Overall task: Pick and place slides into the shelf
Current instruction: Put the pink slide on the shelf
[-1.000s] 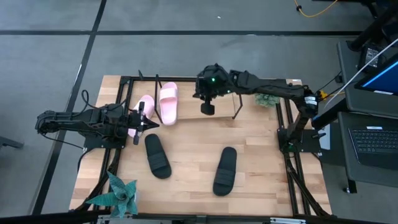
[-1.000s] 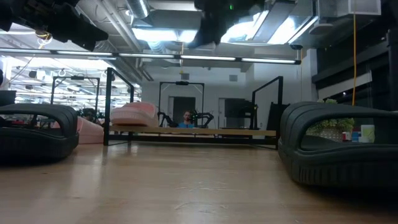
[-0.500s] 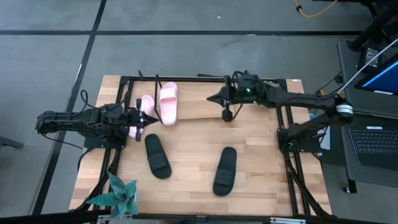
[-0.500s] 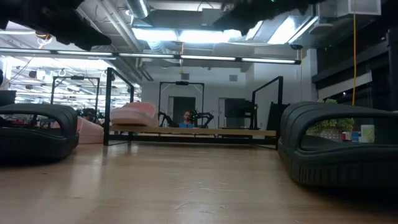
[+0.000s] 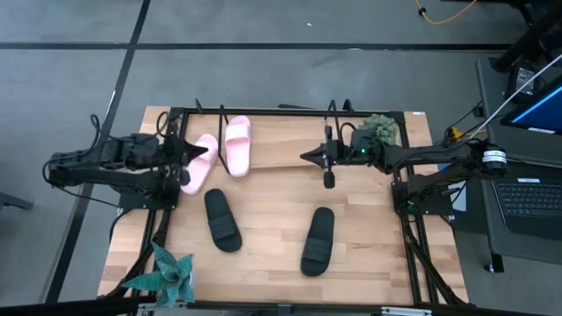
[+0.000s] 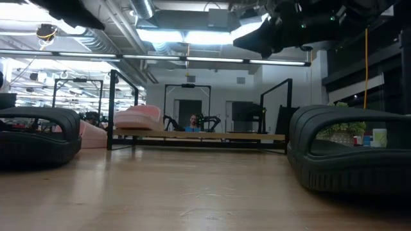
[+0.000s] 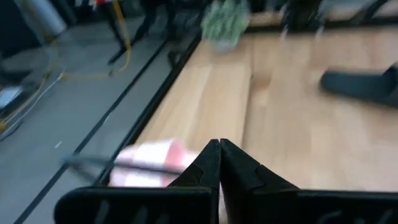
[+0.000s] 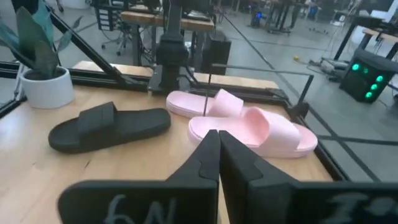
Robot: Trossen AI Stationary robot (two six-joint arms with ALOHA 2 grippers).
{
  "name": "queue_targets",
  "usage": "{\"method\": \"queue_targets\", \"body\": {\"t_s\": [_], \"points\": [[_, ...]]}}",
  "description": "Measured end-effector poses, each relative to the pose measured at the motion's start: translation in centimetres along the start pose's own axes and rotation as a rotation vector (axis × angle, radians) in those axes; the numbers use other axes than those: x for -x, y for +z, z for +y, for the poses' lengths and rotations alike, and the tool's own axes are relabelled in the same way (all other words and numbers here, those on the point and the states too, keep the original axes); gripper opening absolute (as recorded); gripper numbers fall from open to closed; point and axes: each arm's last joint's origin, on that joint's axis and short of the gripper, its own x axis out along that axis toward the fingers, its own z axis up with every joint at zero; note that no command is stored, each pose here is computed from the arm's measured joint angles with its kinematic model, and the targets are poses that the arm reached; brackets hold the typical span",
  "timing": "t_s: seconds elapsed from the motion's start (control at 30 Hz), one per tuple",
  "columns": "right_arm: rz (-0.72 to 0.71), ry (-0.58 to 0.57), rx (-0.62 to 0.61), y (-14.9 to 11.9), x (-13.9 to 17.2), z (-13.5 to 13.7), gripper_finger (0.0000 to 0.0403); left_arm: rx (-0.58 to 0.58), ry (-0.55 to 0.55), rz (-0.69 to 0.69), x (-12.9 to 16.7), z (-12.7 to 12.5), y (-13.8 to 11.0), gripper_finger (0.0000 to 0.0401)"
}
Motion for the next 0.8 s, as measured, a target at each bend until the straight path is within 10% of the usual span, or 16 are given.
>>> {"method": "queue_targets", "body": {"t_s": [0.8], "points": [[0.016,0.012,0.104,-0.6,-0.6,0.2,0.0007,0.086,0.275,0.829,-5.9,-1.9,1.2,0.0000]]}}
